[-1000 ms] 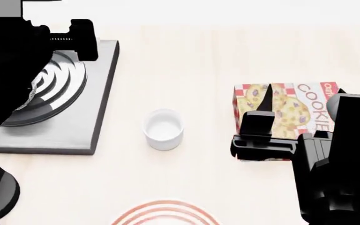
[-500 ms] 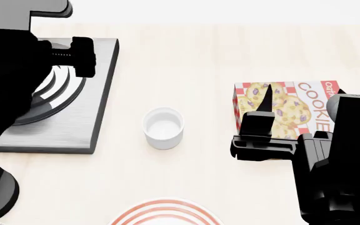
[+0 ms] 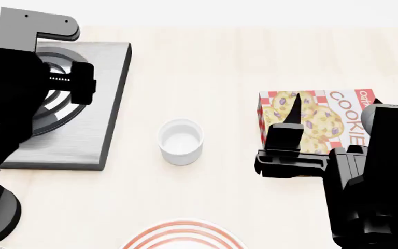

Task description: Pick the akita bowl on the stove and place it on the plate.

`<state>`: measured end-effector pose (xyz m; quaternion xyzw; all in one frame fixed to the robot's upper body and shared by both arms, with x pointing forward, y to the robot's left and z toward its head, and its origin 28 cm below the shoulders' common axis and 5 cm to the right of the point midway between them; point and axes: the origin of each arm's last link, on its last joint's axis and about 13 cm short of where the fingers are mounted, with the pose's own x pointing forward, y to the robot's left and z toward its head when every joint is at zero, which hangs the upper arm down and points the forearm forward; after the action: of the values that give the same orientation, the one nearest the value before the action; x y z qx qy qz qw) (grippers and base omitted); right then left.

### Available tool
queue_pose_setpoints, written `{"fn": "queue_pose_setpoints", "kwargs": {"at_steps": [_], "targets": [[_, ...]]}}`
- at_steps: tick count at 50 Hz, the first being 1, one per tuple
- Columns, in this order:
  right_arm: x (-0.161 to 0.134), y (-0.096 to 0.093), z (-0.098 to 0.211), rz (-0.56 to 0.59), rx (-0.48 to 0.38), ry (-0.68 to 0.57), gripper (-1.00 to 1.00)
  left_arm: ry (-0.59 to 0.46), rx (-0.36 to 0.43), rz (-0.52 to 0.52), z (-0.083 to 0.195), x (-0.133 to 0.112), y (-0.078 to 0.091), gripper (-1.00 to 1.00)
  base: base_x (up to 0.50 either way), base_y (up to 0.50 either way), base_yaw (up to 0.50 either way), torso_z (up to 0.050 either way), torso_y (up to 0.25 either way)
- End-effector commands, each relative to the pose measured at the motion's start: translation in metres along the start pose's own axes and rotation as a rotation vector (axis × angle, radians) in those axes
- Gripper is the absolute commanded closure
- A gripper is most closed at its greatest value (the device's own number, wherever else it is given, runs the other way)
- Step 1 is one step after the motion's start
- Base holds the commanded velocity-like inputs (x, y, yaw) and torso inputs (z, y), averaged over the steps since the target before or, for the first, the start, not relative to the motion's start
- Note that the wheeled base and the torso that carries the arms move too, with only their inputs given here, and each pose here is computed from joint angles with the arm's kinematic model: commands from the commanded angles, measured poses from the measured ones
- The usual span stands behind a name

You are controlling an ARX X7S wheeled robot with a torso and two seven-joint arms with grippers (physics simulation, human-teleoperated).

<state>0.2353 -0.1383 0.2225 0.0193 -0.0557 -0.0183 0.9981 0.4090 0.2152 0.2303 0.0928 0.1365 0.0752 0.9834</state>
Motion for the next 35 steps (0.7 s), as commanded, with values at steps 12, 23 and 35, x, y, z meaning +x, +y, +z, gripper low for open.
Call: {"fn": "queue_pose_setpoints", "kwargs": {"at_steps": [12,23,35], "targets": [[0.0,0.0,0.0,0.0,0.0,0.0,-1.0,0.047,0.039,0.071,-0.011,0.004,0.005,-1.0,0.0,0.0,0.0,0.0,0.0],[0.0,0.0,0.0,0.0,0.0,0.0,-1.0,0.07,0.045,0.086,-0.016,0.005,0.006,-1.0,0.0,0.0,0.0,0.0,0.0],[0.0,0.0,0.0,0.0,0.0,0.0,-1.0,0.097,0.069,0.1,-0.024,0.008,0.008,-1.0,0.0,0.0,0.0,0.0,0.0]]}}
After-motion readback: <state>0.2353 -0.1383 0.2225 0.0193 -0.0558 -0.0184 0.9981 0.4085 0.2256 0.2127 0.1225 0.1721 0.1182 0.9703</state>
